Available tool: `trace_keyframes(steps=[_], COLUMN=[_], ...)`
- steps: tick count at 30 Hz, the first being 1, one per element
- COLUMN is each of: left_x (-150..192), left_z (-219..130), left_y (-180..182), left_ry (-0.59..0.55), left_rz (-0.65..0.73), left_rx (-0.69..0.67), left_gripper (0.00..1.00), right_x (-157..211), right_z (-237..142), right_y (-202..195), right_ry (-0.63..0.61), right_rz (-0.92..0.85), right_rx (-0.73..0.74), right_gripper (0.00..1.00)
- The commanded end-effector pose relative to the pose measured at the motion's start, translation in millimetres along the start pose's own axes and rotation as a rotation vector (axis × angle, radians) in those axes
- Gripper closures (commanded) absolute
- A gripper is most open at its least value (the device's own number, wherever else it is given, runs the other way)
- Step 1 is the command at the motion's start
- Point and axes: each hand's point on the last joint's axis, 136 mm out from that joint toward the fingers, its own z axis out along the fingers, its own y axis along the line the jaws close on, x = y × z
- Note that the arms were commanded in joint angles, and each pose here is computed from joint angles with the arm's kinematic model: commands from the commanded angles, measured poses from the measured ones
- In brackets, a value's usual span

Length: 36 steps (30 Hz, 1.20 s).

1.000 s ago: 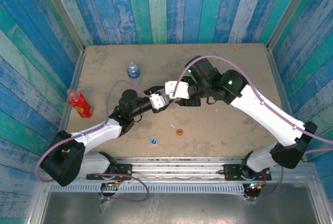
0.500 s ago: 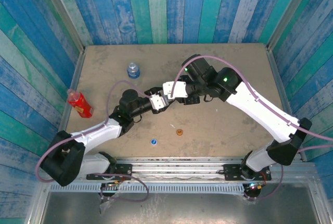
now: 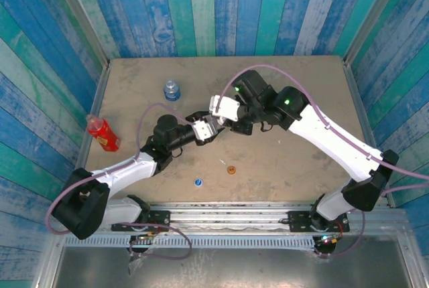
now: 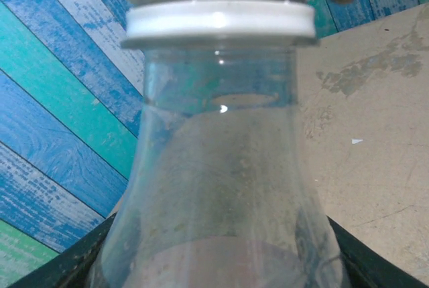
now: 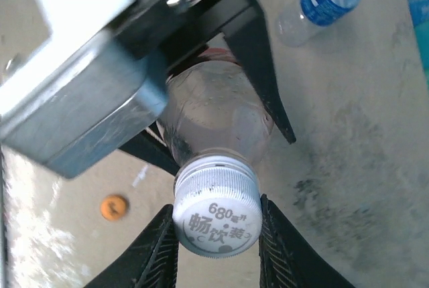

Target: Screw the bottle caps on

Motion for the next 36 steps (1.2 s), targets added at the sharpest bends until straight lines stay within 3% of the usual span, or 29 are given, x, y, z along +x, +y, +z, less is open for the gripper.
trace_keyframes(steps=[1, 3, 4, 8, 11, 14, 18, 24, 28, 36], left_x=[-11.5, -15.6, -8.4, -11.1, -8.9, -9.8, -26.3, -50.2, -59.2, -62.0], left_z=[3.9, 3.4, 7.3, 7.5, 7.7, 9.0, 5.8, -4.0, -7.1, -11.7], left_y=[10.3, 13.3, 9.3, 6.9, 5.6, 3.4, -3.3, -22.2, -29.4, -35.5], left_ry=[-0.042, -0.059, -0.049, -0.066, -0.052, -0.07, -0.17, -0.291, -0.329, -0.34], left_rz=[0.025, 0.023, 0.009, -0.007, -0.05, -0.158, -0.272, -0.308, -0.305, -0.279], left_rx=[-0.04, -0.053, -0.04, -0.026, -0.013, 0.055, 0.183, 0.357, 0.429, 0.467], left_gripper=[0.38, 0.38, 0.38, 0.38, 0.38, 0.39, 0.39, 0.38, 0.39, 0.38], right_x=[-37.4, -49.7, -54.7, -28.1, -12.8, -4.3, 2.8, -8.2, -18.6, -29.2], right_z=[1.4, 2.0, 2.5, -4.3, -18.0, -32.3, -45.3, -66.1, -66.9, -57.0], right_y=[-16.3, -8.7, -1.8, -16.8, -20.5, -3.0, 13.4, 26.0, 40.1, 38.5], right_ry=[-0.198, -0.251, -0.265, -0.23, -0.262, -0.31, -0.393, -0.566, -0.635, -0.654], right_rz=[0.676, 0.939, 0.996, 0.968, 0.753, 0.414, 0.072, -0.179, -0.218, -0.217], right_rx=[-0.013, -0.137, -0.221, -0.162, -0.154, -0.188, -0.156, -0.146, -0.254, -0.32], right_gripper=[0.94, 0.94, 0.88, 0.79, 0.65, 0.51, 0.38, 0.34, 0.36, 0.43])
